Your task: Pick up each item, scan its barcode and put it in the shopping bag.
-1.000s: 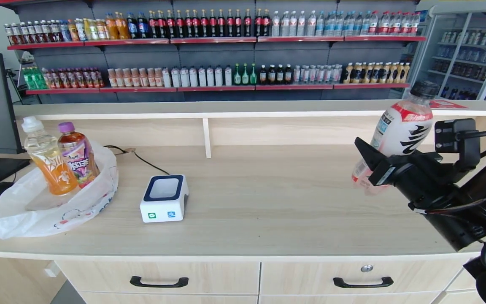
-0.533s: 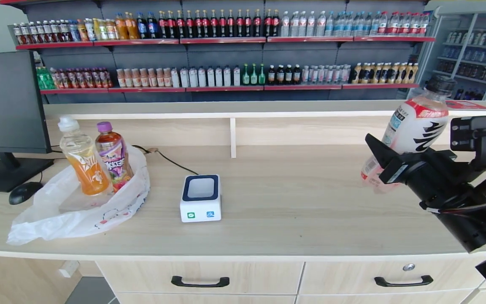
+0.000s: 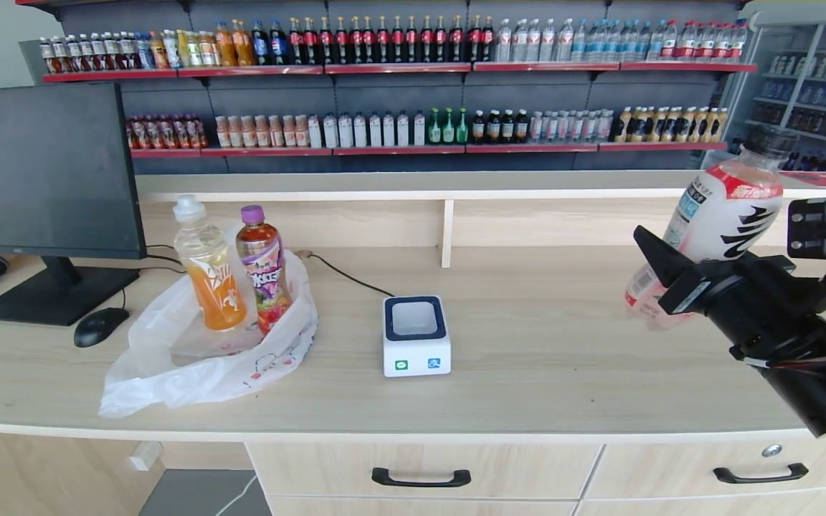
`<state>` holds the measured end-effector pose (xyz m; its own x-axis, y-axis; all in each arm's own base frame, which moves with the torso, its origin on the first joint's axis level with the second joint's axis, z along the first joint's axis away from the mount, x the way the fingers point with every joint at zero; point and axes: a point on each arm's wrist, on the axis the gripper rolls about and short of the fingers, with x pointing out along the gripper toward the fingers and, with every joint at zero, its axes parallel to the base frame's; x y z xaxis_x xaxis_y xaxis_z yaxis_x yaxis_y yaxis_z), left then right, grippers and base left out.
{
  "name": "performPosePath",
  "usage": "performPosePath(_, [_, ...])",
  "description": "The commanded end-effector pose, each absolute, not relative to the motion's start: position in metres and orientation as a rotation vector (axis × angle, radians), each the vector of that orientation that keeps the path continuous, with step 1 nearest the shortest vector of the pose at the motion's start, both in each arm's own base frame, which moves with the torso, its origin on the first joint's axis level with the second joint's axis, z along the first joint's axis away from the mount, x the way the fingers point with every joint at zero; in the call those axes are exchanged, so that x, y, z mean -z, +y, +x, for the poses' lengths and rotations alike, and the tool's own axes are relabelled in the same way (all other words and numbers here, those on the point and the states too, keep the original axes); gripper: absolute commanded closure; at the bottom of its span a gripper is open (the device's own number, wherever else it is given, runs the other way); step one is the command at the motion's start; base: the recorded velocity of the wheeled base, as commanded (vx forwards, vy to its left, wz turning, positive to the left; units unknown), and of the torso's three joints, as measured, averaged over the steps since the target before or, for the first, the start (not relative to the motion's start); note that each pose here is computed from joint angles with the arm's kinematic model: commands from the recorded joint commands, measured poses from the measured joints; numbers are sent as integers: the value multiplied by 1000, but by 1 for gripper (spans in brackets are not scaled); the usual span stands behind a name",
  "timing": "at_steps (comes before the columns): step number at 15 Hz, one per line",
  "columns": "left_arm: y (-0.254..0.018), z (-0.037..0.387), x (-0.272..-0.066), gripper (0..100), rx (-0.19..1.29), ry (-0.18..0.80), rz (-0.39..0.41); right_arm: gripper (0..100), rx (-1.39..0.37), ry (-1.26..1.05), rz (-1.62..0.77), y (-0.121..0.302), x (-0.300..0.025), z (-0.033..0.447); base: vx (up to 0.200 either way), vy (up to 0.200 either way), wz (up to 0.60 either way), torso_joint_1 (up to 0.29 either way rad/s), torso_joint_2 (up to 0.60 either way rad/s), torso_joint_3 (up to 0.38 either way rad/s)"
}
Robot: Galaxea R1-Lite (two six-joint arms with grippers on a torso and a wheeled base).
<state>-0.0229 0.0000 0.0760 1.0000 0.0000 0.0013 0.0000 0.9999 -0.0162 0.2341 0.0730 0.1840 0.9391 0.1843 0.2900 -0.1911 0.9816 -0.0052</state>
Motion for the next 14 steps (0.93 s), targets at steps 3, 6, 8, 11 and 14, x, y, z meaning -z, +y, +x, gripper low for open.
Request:
performPosePath(3, [0,-23,-76,0,0,-2,-17,100,-191,-309,24,72,-188,230,0,200,0,1,-1,4])
performPosePath(6, [0,-23,-76,0,0,-2,-15,100,-192,-311,18,70,-188,223,0,200,0,1,1,-1])
performPosePath(8, [0,-23,-76,0,0,-2,-15,100,-193,-313,17,70,-189,222,0,200,0,2,-5,0])
performPosePath(11, [0,-23,-76,0,0,-2,-14,100,-195,-322,13,71,-191,224,0,200,0,1,-1,1])
performPosePath(14, [0,-23,-76,0,0,-2,-8,100,-175,-332,-23,69,-192,228,0,0,0,0,0,0])
